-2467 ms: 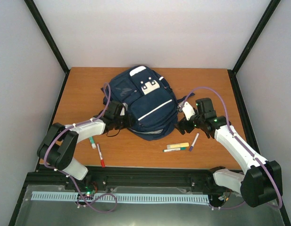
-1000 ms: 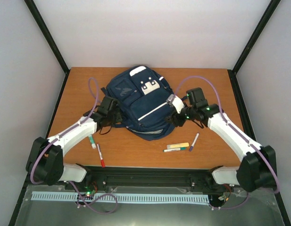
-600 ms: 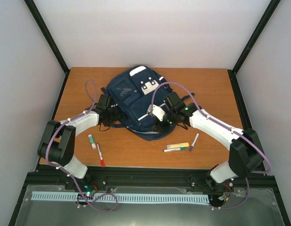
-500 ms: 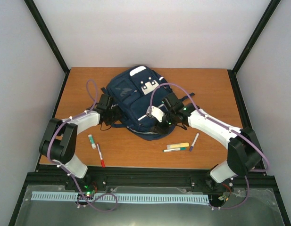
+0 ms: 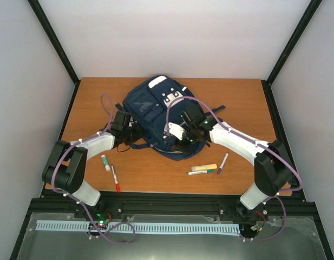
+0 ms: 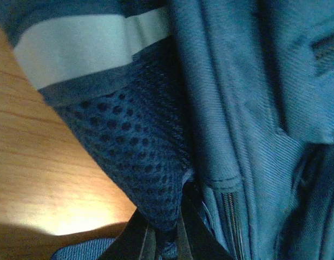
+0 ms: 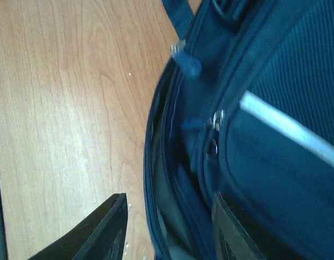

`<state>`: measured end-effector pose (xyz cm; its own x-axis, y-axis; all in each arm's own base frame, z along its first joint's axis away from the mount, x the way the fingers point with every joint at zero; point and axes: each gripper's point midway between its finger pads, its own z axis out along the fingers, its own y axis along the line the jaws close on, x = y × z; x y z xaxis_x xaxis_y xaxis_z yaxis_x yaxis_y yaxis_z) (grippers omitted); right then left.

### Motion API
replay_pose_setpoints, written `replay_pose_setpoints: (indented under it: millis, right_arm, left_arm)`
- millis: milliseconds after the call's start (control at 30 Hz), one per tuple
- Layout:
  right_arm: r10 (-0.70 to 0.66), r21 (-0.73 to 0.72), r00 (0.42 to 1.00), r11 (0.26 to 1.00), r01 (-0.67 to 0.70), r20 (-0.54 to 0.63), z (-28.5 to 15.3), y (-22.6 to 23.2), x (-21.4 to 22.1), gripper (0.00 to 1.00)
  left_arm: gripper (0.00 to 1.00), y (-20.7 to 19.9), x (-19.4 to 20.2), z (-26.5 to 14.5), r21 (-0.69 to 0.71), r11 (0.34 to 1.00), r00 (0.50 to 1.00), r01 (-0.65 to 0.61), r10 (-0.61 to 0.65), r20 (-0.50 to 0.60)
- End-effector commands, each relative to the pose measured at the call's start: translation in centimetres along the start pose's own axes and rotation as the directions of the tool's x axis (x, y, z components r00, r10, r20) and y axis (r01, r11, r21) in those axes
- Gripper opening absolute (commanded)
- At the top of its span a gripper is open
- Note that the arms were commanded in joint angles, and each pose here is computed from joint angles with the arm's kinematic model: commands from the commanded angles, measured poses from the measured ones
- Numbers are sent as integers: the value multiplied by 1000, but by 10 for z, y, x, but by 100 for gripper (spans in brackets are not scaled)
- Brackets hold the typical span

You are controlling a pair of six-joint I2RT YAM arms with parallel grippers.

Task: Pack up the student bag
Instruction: Zip the student bag at the center of the board.

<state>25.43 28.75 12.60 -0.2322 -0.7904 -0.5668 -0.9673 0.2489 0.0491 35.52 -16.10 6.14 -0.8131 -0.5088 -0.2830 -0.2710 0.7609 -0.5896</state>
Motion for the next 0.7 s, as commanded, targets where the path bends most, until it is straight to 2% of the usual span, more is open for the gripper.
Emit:
replay_pose_setpoints:
  millis: [0, 133, 400, 667]
  right_arm:
    - [-173, -31, 985, 984, 173, 5, 4, 6, -22, 44]
    - [-235, -85, 972, 969, 233, -7, 20, 9, -32, 45]
    - [-127, -229, 992, 966, 122, -7, 48, 13, -43, 60]
    - [-44, -244, 999, 969, 38, -21, 56, 11, -48, 57]
  left_arm:
    - [1, -39, 19, -13, 122, 991, 998, -62, 65, -16]
    - [1, -40, 29, -18, 129, 989, 997, -67, 70, -19]
    - [1, -34, 36, -24, 140, 988, 998, -59, 62, -11]
    - [1, -34, 38, -26, 155, 986, 998, -54, 56, -10]
